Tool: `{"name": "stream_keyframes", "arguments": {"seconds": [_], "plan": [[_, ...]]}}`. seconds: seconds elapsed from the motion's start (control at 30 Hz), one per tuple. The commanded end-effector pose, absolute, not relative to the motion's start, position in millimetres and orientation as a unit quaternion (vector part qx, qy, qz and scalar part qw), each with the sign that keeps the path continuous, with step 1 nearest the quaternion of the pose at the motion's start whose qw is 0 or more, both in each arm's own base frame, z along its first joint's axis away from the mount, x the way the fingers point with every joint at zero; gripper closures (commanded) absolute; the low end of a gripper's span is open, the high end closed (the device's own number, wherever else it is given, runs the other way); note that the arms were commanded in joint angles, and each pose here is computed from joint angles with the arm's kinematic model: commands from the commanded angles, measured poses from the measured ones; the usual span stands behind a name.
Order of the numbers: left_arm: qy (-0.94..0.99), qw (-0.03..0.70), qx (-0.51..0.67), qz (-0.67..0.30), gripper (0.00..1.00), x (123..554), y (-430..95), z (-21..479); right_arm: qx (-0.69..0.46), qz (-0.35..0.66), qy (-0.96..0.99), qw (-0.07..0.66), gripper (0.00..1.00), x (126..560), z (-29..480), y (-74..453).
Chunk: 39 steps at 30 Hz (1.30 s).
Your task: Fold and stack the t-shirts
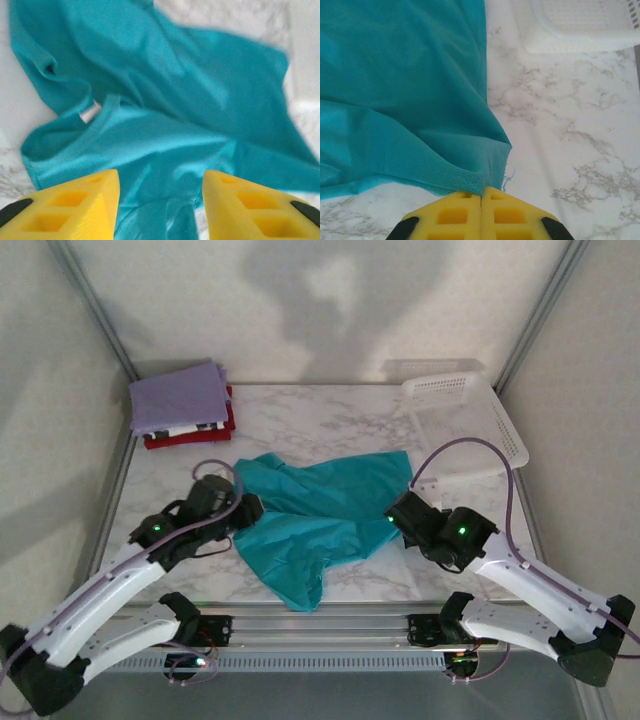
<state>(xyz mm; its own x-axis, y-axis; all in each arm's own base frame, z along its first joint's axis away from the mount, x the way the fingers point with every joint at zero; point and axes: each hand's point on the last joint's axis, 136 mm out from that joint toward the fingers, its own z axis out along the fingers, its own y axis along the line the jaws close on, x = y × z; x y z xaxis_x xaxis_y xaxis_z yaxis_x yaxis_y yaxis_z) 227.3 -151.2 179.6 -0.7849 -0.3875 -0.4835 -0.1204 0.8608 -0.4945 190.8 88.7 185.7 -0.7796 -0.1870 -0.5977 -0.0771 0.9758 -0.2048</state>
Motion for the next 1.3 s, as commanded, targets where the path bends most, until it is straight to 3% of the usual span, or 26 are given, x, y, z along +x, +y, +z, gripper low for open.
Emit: {"name": "stream_keyframes", "arguments": {"seconds": [0.0, 0.23, 0.37, 0.5, 0.83, 1.07, 1.27], "plan": [[0.942, 0.269, -0.085, -0.182, 0.56, 210, -173, 149, -0.043, -0.075, 0.942, 0.324, 1.0, 190, 179, 83], [0.968, 0.206, 0.05, -0.135, 0.55, 171, -232, 92, -0.034, -0.056, 0.949, 0.308, 1.0, 199, 164, 86], [0.975, 0.195, 0.064, -0.09, 0.53, 173, -239, 59, -0.031, -0.044, 0.951, 0.305, 1.0, 205, 165, 87], [0.977, 0.212, 0.018, -0.004, 0.55, 197, -202, 36, -0.027, -0.039, 0.952, 0.302, 1.0, 209, 163, 86], [0.977, 0.21, -0.027, -0.003, 0.6, 269, -169, -3, -0.025, -0.011, 0.956, 0.292, 1.0, 237, 150, 106], [0.971, 0.239, -0.008, -0.015, 0.58, 345, -175, 30, -0.014, -0.013, 0.955, 0.296, 1.0, 268, 165, 103], [0.969, 0.248, -0.006, 0.004, 0.5, 322, -163, 72, -0.01, 0.007, 0.958, 0.288, 1.0, 262, 164, 106]]}}
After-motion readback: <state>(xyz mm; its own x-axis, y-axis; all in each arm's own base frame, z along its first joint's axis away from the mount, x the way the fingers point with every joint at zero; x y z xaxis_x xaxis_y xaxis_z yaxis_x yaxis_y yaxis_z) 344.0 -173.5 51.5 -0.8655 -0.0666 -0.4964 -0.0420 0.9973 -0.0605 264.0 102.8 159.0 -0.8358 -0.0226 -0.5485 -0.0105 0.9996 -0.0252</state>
